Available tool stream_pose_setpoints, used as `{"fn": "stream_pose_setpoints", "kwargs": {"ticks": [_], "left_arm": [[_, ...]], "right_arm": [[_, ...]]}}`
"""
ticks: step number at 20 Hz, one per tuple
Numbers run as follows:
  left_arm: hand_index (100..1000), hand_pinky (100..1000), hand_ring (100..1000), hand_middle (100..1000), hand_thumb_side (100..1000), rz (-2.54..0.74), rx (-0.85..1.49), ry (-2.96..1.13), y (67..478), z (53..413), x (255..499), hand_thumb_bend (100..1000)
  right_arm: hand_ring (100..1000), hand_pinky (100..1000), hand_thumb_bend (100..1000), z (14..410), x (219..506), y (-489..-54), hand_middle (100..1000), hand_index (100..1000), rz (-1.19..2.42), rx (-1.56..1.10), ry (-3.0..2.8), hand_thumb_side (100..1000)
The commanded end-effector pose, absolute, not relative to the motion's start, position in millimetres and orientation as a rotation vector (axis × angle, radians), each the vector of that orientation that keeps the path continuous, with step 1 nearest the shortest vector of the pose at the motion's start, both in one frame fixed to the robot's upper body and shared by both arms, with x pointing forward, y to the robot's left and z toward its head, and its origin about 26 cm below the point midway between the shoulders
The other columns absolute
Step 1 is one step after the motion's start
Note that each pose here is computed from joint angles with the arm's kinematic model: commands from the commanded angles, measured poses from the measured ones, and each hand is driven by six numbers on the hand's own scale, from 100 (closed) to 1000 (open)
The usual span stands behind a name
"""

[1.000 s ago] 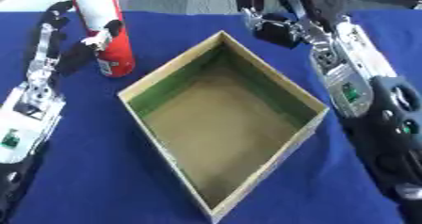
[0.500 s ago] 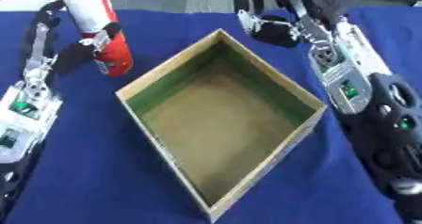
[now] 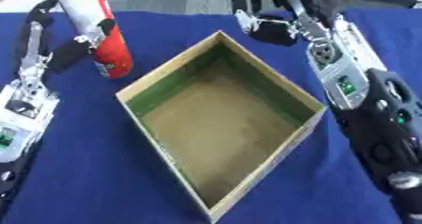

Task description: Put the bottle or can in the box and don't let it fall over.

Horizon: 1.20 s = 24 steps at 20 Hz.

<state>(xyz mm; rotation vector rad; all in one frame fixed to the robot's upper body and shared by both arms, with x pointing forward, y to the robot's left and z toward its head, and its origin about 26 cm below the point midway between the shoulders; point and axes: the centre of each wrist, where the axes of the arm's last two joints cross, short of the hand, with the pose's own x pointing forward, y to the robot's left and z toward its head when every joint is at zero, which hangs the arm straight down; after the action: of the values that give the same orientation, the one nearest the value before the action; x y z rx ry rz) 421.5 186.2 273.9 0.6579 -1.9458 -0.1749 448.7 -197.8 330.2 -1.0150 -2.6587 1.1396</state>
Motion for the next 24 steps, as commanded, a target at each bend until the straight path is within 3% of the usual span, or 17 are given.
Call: {"fn": "stream_pose_setpoints", "kwargs": {"ticks": [1,15,23,24], "left_arm": [[970,1000,1000,1000,471,-0.155,0.692,-1.978,195,290,421,686],[953,1000,1000,1000,479,-0.185,0.636,-1.984,193,296,426,659],[952,1000,939,1000,484,-0.190,0.605,-2.012,193,300,427,639],[953,1000,940,1000,478,-0.192,0.605,-2.016,193,301,427,643]], "right_arm": [[170,613,100,347,446,-201,746,273,1.125,-1.049,-2.693,167],[154,610,100,352,450,-204,730,258,1.107,-1.069,-2.699,151],[154,611,100,356,449,-204,739,255,1.093,-1.074,-2.711,106],[154,611,100,357,449,-204,740,255,1.091,-1.074,-2.712,142]]}}
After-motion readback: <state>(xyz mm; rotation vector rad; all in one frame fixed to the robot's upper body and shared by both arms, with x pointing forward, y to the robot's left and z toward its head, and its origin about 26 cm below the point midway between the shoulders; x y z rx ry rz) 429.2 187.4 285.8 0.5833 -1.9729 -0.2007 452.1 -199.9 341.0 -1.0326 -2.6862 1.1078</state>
